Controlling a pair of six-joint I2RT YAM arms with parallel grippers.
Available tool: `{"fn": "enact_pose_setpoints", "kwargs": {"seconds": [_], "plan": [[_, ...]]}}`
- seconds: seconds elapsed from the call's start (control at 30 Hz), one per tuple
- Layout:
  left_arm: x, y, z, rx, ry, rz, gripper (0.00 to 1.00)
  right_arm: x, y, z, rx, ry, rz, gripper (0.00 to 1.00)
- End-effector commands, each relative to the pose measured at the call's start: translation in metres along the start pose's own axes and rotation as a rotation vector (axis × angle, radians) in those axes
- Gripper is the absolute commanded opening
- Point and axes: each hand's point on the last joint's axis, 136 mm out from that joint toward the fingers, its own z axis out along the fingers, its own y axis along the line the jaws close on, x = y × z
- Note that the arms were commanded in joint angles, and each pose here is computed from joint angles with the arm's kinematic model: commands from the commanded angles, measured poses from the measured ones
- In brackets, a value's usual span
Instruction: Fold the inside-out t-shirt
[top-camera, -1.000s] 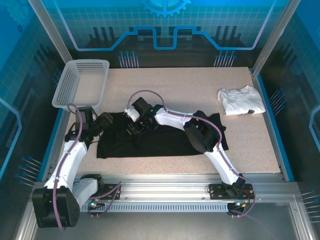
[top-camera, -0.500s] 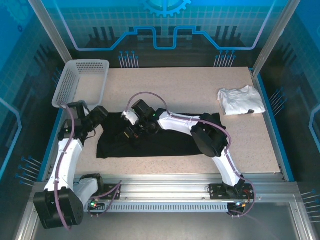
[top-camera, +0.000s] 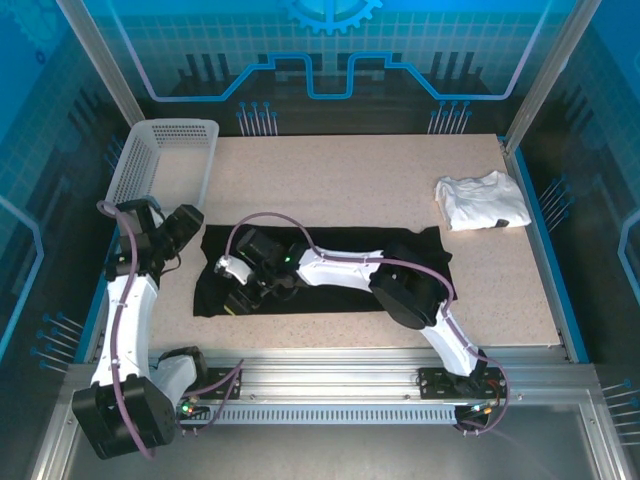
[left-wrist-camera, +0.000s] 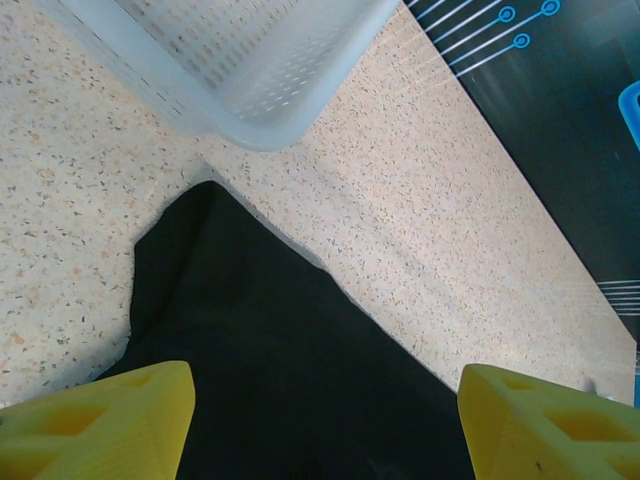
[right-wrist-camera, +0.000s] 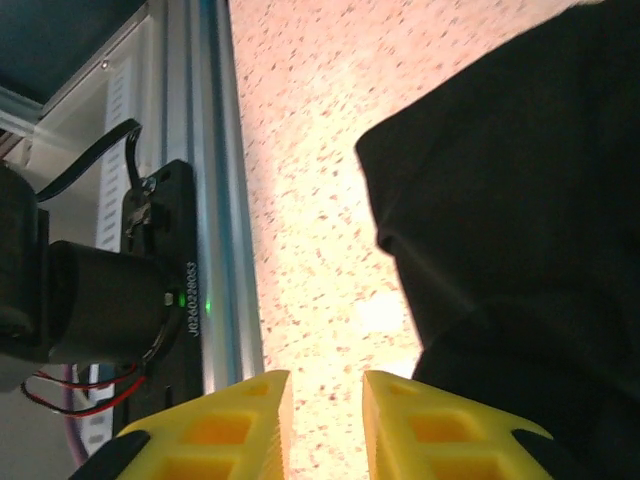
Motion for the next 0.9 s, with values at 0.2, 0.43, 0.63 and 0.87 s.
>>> {"fn": "enact_pose_setpoints", "kwargs": {"seconds": [0.2,0.43,0.63,0.87], "plan": [[0.024,0.001,0.005,0.037,0.082,-0.040,0.72,-0.014,-0.001,-0.074,-0.021,-0.114,-0.004,0.36],[0.068,0.035,0.035,-0.123,0.129,0.066,0.75,0.011,-0.046,-0.129,0.105,-0.182,0.100,0.43],[0.074,0.071,0.063,-0.326,0.144,0.189,0.88,0.019,-0.057,-0.154,0.139,-0.226,0.125,0.59],[0.086,0.089,0.086,-0.413,0.245,0.276,0.99,0.026,-0.060,-0.163,0.146,-0.244,0.116,0.65]]}}
